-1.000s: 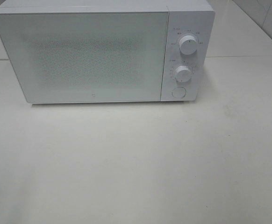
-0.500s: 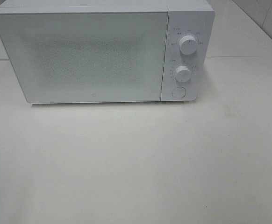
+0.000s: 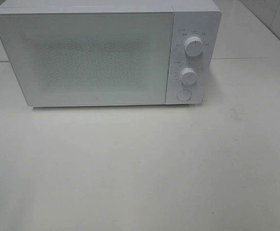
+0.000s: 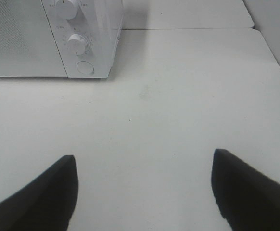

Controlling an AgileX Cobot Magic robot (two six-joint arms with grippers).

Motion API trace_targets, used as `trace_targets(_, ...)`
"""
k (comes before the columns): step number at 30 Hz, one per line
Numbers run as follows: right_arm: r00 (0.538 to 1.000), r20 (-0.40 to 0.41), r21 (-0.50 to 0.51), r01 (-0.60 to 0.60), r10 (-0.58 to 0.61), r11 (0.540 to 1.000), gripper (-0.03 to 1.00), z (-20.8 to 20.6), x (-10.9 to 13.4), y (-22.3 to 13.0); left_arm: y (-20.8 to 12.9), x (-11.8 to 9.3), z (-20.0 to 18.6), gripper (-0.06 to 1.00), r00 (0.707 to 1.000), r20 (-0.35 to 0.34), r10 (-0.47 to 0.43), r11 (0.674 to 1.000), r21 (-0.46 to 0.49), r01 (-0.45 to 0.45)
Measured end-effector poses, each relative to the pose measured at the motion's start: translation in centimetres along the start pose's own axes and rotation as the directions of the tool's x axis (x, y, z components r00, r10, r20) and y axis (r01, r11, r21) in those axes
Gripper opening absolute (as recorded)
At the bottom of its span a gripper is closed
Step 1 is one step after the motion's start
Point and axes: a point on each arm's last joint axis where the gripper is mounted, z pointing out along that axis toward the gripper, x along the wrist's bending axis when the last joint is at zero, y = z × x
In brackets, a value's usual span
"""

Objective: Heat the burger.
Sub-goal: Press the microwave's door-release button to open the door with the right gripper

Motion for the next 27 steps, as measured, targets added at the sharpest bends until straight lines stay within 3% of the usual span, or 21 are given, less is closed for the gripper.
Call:
trace_targets(19, 1.0, 0.0, 0.0, 0.001, -0.001, 1.0, 0.75, 0.0, 0.0, 0.0, 0.0, 0.0, 0.0, 0.99, 1.0, 0.0, 0.0, 1.0, 0.0, 0.0)
trace_targets(27, 1.0, -0.005, -0.109, -0.002, 0.002, 0.994, 0.75, -1.3, 0.0, 1.5, 0.0, 0.0, 0.0, 0.99, 1.0, 0.0, 0.0, 1.0, 0.0, 0.0)
